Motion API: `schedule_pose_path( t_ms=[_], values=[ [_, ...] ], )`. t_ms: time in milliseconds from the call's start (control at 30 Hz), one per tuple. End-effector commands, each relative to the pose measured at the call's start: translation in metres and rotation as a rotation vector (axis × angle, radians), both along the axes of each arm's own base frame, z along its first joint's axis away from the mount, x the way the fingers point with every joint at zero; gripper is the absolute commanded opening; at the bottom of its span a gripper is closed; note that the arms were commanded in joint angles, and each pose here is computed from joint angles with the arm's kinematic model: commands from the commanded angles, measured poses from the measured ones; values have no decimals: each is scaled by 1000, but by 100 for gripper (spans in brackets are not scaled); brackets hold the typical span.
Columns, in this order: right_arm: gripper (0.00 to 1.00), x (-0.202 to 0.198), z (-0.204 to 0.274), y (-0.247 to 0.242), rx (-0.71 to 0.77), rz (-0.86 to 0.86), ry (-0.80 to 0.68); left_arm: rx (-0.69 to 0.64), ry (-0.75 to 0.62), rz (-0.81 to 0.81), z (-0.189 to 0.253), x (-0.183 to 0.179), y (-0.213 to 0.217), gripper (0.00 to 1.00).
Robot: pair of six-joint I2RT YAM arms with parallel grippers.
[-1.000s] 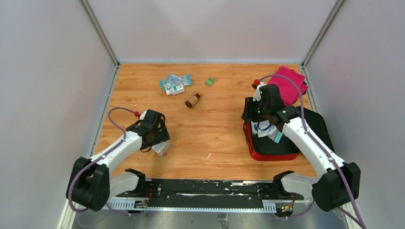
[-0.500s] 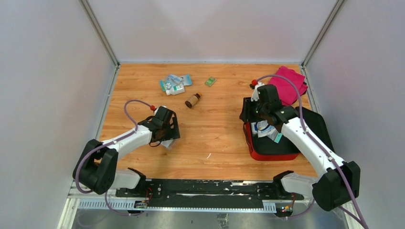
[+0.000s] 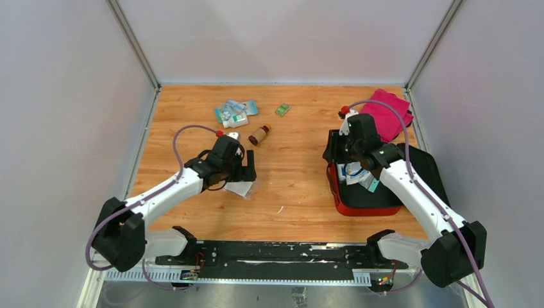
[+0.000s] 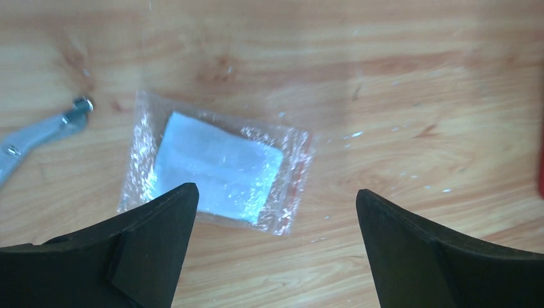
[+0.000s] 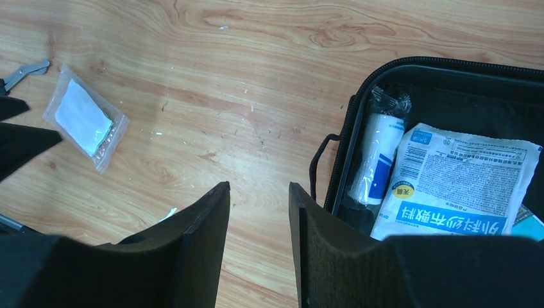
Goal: Organize the medicine kit
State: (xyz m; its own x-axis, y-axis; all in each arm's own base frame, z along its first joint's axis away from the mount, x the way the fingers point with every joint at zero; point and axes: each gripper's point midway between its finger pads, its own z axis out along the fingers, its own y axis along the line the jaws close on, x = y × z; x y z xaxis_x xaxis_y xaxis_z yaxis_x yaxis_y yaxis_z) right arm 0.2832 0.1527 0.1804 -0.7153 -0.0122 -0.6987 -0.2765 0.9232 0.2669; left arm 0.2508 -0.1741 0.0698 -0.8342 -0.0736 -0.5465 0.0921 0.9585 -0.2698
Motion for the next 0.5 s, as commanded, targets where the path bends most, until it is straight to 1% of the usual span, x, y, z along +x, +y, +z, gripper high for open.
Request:
schedule_pose_path(
  t_ms=[0,67,133,233,367,433,467],
  values=[
    [44,1,5,7,31,-12,-6,-4,-147,-22,60,19,-1,100],
    [45,0,7,9,42,-8,-6,6,-194,-53,80,32,-6,100],
    [46,-2,8,8,44,-4,-10,40,-212,-93,87,44,-10,100],
    [47,-7,7,6,44,-4,-10,81,-238,-158,106,73,-20,100],
    [49,-17,3,4,49,5,-6,199,-222,-228,104,114,-23,100],
    [49,-22,2,3,56,14,-5,263,-211,-290,96,131,-27,100],
    [49,-24,1,3,59,16,-3,275,-203,-311,93,138,-31,100]
  ],
)
